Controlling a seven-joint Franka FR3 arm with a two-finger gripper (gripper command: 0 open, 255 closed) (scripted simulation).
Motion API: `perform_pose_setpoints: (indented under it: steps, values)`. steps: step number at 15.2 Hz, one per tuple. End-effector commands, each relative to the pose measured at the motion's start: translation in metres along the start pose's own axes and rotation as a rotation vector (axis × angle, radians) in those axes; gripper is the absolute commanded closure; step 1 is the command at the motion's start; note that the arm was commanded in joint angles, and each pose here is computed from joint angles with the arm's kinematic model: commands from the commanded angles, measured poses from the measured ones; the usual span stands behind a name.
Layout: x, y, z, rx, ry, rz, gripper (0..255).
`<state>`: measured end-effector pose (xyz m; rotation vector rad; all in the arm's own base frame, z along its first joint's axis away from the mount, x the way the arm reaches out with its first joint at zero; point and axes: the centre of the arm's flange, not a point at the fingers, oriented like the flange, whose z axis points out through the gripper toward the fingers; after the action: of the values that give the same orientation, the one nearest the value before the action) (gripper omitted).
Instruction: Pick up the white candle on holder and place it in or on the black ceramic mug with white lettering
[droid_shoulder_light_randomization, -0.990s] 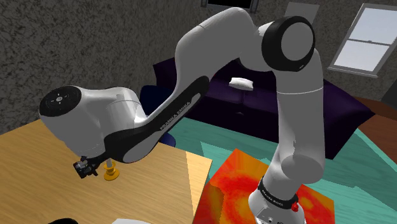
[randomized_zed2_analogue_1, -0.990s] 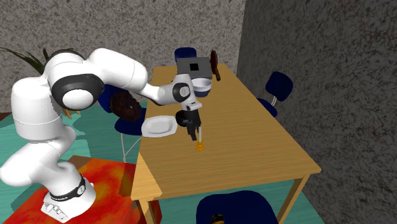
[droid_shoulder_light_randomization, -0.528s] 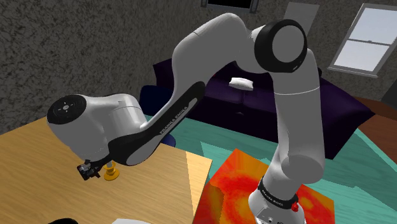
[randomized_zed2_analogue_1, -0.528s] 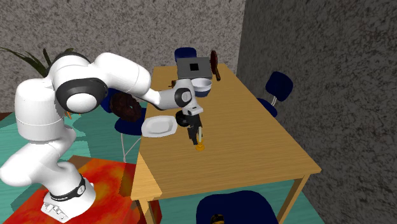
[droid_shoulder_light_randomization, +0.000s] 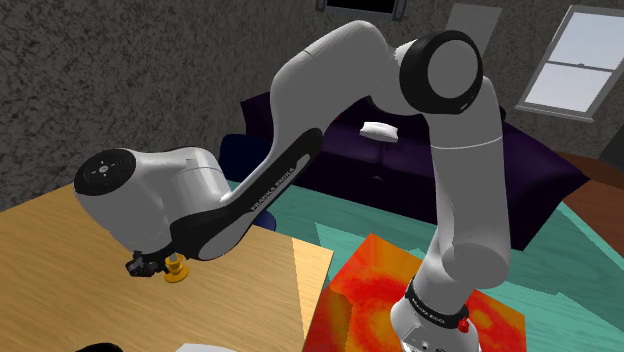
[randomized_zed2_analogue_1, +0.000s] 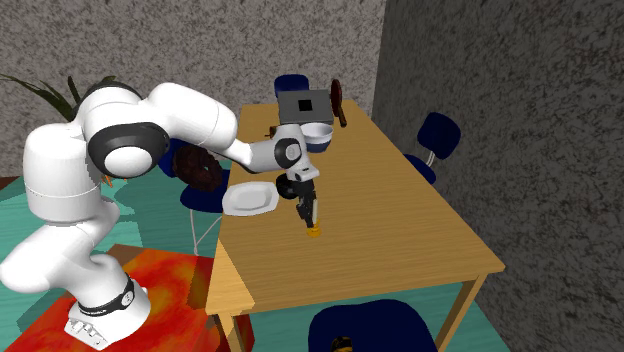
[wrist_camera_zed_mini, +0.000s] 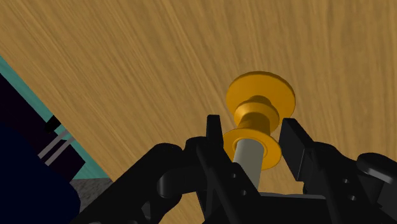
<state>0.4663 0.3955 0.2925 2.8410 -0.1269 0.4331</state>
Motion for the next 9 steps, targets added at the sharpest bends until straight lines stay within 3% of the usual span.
perform_pose_setpoints:
  steps: [1, 9]
  values:
    - [0.000, 0.000, 0.000, 0.000, 0.000, 0.000, 255]
    - [0.005, 0.004, -0.015, 0.000, 0.000, 0.000, 255]
